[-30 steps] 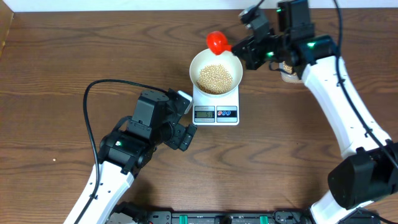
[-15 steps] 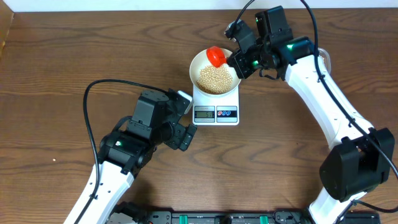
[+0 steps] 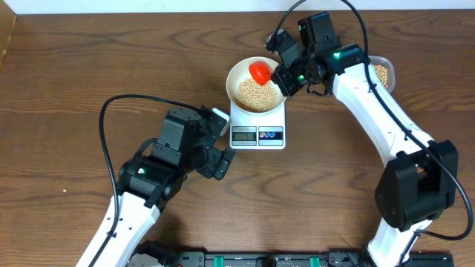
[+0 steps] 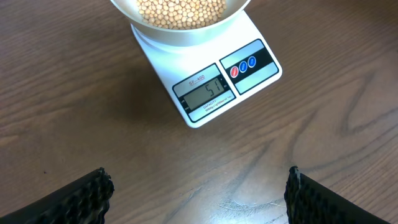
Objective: Scoop item into bowl and weigh 50g on scale
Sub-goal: 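Hold the red scoop tilted over the bowl, trickling beans in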
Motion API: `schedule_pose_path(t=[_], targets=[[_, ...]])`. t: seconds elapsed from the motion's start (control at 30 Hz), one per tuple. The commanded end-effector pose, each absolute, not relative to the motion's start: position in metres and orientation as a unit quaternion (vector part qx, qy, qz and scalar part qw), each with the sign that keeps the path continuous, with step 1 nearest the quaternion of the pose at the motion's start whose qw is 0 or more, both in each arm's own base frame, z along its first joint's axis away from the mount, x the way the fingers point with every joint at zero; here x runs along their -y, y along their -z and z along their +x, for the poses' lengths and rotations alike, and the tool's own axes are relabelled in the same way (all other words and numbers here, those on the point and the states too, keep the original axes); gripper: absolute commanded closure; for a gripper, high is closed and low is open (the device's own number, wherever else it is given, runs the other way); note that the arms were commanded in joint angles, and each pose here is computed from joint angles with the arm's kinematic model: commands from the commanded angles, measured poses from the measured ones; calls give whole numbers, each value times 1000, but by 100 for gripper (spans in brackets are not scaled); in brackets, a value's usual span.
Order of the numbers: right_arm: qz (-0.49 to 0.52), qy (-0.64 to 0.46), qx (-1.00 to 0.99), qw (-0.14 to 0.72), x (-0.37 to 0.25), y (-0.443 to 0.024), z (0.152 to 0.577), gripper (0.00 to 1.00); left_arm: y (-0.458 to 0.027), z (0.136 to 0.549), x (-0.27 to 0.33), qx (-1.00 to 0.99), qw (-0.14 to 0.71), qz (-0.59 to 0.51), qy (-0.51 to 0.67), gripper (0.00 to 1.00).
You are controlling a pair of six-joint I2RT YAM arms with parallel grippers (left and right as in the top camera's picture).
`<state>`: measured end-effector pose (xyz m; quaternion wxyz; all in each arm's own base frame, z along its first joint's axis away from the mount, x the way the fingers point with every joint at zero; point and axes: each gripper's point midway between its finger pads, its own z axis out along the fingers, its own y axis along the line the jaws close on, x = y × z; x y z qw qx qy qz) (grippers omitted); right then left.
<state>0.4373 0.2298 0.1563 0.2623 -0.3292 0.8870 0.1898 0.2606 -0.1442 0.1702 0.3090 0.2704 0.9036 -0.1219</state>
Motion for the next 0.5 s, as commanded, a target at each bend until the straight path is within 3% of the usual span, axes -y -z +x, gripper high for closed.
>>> schedule_pose_path(t=[0.0,0.47], targets=[[-358,-181,-878,261,-237,-149,438,99,-169,258,146,-904,305,271,129,9],[-387,-160,-865,277,-242,-141,447,99,-169,258,146,-904,305,271,129,9]])
